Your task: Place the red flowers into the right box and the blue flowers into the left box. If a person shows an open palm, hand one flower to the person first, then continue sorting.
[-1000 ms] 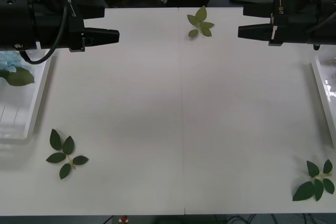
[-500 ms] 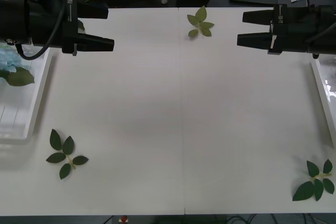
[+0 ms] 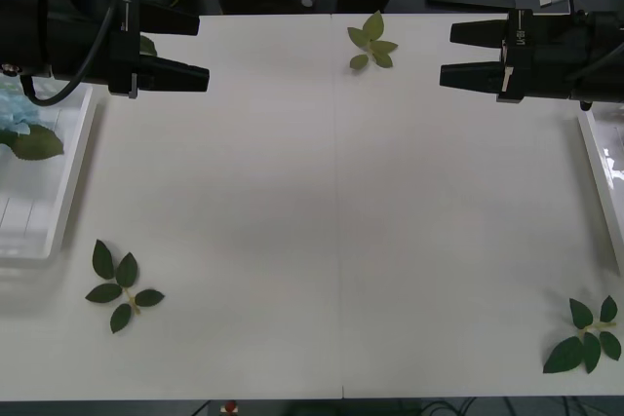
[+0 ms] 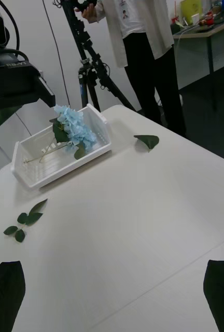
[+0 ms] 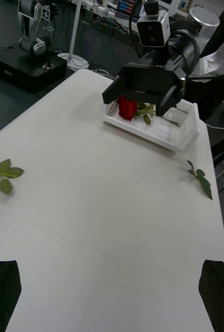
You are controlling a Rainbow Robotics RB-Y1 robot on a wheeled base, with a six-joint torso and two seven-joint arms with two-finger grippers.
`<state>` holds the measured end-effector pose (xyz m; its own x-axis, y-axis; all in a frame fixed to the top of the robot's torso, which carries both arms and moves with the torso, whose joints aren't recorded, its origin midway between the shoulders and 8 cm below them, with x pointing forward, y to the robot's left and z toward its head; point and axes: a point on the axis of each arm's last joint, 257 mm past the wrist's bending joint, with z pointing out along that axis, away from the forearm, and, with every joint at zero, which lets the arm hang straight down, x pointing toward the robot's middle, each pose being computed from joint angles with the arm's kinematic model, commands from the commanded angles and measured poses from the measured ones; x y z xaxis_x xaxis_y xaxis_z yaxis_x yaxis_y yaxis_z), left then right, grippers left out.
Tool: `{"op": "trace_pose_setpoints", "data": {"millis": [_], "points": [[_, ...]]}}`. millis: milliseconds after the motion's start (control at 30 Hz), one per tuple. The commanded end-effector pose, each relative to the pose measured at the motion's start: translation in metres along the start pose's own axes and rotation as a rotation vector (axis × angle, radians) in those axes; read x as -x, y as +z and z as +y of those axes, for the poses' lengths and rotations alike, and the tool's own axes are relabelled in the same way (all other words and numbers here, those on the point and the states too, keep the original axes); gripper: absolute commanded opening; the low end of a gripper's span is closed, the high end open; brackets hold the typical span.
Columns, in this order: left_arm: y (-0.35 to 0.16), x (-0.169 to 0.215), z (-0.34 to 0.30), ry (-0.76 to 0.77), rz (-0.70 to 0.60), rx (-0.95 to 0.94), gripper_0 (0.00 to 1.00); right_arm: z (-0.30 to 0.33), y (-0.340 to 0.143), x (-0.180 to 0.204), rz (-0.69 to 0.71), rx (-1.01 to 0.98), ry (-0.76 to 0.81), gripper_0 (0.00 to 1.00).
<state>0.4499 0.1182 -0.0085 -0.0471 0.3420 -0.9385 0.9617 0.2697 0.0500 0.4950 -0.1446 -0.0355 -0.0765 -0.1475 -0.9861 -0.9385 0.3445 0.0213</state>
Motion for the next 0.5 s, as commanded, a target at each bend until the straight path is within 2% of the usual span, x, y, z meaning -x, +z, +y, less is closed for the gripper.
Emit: {"op": "trace_pose_setpoints", "data": {"millis": [33, 500], "points": [[-0.0054, 0.0223, -0.0014, 0.029, -0.014, 0.000, 1.00, -0.0020, -0.0092, 0.0216, -0.006, -0.012, -0.065, 1.00], [-0.0085, 0.0159, 0.0019, 0.009, -0.010, 0.014, 1.00, -0.0020, -0.0092, 0.0216, -0.006, -0.012, -0.065, 1.00]]}}
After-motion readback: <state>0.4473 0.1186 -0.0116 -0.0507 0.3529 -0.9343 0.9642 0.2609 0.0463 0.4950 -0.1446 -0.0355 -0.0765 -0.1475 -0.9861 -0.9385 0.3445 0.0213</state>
